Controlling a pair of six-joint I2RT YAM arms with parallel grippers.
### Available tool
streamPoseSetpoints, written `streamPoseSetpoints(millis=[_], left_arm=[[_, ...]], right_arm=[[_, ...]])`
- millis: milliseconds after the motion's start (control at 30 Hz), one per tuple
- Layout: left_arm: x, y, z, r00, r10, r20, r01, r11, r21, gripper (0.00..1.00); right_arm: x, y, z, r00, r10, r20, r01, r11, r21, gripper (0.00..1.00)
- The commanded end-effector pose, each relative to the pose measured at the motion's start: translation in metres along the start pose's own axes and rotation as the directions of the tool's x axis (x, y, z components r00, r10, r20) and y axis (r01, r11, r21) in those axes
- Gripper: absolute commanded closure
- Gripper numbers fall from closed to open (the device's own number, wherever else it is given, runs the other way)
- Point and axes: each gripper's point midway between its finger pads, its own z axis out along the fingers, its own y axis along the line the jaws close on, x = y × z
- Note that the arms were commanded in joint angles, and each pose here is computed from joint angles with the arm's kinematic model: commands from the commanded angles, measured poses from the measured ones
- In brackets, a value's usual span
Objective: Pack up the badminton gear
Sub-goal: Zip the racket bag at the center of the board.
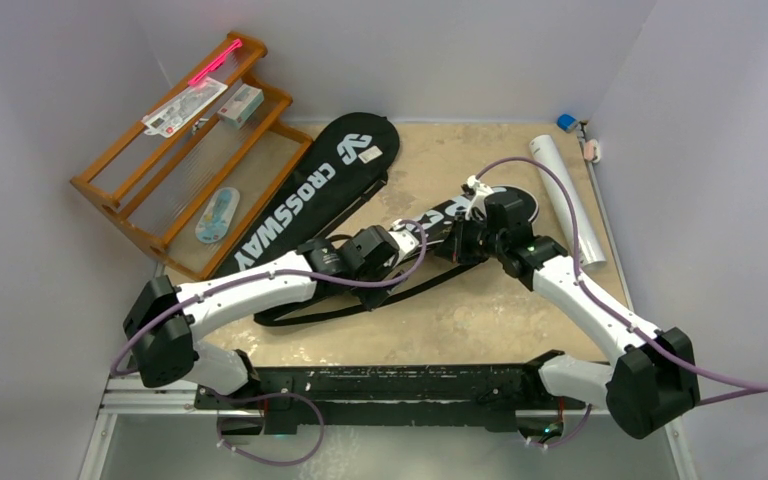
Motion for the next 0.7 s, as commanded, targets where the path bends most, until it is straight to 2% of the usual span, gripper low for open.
streamPoseSetpoints(millis=[0,67,133,200,233,367,467,667], left_arm=[[0.006,-0.001,0.004,1.0,-0.002,0.003,0.002,1.0,-0.003,0.25],[0.01,0.007,0.01,1.0,0.002,-0.024,-0.004,0.998,-0.061,0.41],[0.009,0.017,0.013,0.999,0.001,-0.042,-0.006,0.992,-0.13,0.64],[0.004,0.023,0.012,0.999,-0.015,-0.043,0.007,0.985,-0.172,0.92],[-0.001,0.024,0.01,0.999,-0.023,-0.032,0.017,0.985,-0.174,1.0],[-0.038,0.008,-0.002,0.994,-0.079,0.077,0.084,0.994,-0.067,1.0],[-0.066,-0.003,-0.008,0.982,-0.116,0.148,0.117,0.993,0.004,1.0],[-0.115,-0.019,-0.005,0.963,-0.153,0.223,0.138,0.987,0.083,1.0]], right_arm=[[-0.032,0.025,-0.015,0.995,-0.047,0.091,0.054,0.996,-0.074,1.0],[-0.031,0.028,-0.015,0.995,-0.048,0.088,0.056,0.994,-0.09,1.0],[-0.029,0.031,-0.015,0.995,-0.05,0.082,0.059,0.992,-0.112,1.0],[-0.026,0.032,-0.015,0.996,-0.058,0.071,0.066,0.99,-0.124,1.0],[-0.025,0.032,-0.015,0.995,-0.072,0.07,0.08,0.989,-0.127,1.0],[-0.028,0.03,-0.012,0.993,-0.077,0.084,0.087,0.989,-0.119,1.0],[-0.018,0.045,-0.006,0.996,-0.065,0.065,0.076,0.982,-0.174,1.0],[0.011,0.085,0.007,0.997,-0.073,0.006,0.072,0.953,-0.295,1.0]])
